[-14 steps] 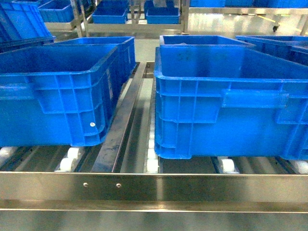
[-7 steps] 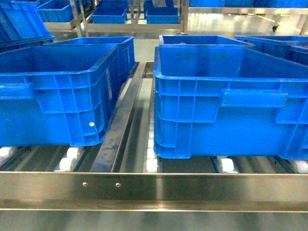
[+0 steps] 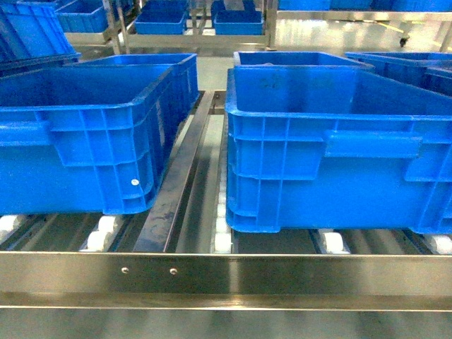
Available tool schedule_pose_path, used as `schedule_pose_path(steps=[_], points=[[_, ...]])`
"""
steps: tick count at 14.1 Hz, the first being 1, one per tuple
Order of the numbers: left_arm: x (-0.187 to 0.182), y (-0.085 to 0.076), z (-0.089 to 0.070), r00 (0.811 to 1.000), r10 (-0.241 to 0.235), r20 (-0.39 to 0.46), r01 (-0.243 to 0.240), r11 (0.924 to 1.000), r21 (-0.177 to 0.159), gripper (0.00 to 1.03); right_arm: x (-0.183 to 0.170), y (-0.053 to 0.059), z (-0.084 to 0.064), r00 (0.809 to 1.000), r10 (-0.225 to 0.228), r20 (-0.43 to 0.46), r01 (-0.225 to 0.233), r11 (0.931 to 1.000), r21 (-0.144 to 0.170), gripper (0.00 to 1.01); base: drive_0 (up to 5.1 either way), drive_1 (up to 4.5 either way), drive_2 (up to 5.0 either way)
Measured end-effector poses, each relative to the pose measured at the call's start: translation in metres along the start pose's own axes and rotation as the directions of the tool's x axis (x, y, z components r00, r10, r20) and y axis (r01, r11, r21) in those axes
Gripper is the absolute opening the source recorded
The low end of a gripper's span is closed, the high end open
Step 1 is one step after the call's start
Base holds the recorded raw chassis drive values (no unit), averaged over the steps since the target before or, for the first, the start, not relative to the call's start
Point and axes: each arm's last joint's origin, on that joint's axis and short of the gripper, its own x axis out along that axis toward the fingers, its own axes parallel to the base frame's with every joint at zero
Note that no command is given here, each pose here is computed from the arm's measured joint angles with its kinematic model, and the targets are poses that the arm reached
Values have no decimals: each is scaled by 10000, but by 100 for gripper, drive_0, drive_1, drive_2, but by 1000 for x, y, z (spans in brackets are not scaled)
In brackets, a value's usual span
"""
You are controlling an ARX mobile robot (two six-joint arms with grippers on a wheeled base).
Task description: Sort blue parts and orange caps into right shelf containers
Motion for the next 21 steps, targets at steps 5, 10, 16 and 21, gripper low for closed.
schedule_pose_path(steps=[5,10,16,21], points=[[-26,0,-17,10000,4,-92,-4,10000,0,2,-22,0,4,9999,-1,156,1,10000,4,2,0,0,0],[-47,0,-9,9996,5,297,-5,10000,0,2,-38,0,6,9997,-2,256,2,10000,8,2,0,0,0],[-57,0,-9,9995,1,328,-1,10000,0,2,-48,0,1,9998,-10,-195,10,10000,8,2,0,0,0],[-61,0,-11,9999,50,152,-50,10000,-8,2,-55,0,1,10000,0,57,0,10000,11,2,0,0,0]])
